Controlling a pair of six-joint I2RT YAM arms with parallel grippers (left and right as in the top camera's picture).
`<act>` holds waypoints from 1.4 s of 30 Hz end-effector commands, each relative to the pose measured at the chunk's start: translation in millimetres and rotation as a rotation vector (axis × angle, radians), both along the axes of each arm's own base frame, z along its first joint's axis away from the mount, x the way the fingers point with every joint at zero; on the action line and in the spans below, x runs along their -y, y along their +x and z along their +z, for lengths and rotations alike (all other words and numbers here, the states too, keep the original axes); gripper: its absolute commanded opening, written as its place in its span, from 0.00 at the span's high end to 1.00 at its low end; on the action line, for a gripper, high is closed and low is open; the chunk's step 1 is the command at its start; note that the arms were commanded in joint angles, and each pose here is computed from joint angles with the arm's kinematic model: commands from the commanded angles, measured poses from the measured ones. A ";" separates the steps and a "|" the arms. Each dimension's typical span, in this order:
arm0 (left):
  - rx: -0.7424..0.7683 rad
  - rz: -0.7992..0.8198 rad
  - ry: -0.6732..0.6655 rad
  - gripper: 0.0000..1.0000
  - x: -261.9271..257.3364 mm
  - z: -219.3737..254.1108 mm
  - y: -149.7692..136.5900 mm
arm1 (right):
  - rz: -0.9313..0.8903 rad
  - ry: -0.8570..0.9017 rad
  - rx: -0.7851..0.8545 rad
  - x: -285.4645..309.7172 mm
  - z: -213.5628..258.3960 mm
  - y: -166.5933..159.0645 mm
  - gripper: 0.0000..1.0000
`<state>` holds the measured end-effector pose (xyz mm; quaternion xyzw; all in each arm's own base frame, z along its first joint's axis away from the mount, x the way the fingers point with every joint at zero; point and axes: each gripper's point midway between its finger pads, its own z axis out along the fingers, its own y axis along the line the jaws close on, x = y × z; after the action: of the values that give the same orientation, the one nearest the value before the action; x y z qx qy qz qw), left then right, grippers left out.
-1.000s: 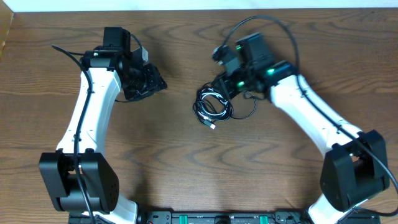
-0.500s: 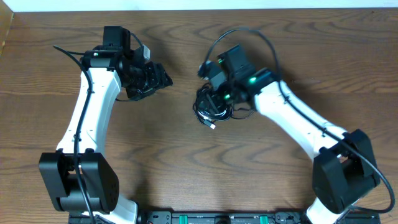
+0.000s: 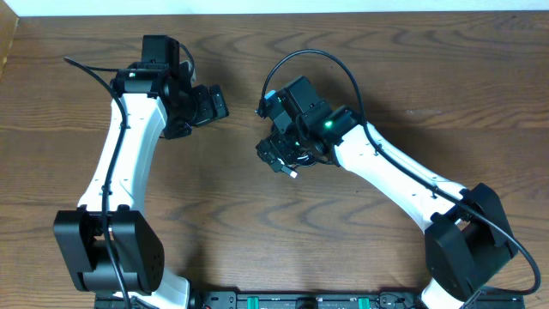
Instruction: Untangle cables
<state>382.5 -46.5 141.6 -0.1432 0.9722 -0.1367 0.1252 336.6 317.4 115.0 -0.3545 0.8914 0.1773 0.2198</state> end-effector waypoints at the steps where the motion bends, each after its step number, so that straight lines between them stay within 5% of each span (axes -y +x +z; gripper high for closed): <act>1: -0.004 0.003 0.025 0.03 -5.1 -2.2 0.5 | 0.003 -0.022 -0.004 1.0 -8.2 -1.1 0.01; 19: -0.004 0.003 0.025 0.02 -5.1 -2.2 0.5 | 0.025 -0.147 -0.140 2.2 -112.7 -1.7 0.01; 27: -0.004 0.003 0.025 0.03 -5.1 -2.2 0.5 | 0.022 -0.140 -0.133 2.1 -110.2 0.8 0.02; 32: -0.004 0.003 0.025 0.02 -5.1 -2.2 0.5 | 0.023 -0.137 -0.135 1.7 -110.1 0.5 0.24; 39: -0.004 0.003 0.026 0.02 -5.2 -2.3 0.5 | 0.023 -0.137 -0.134 1.6 -110.0 0.7 0.82; 42: -0.004 0.003 0.025 0.02 -5.1 -2.2 0.5 | 0.016 -0.121 -0.117 0.1 -98.3 4.8 0.85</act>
<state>382.6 -44.7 141.2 -0.1441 0.9726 -0.1316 0.1262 339.4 317.2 9.4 -0.3647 0.9096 0.1432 0.1385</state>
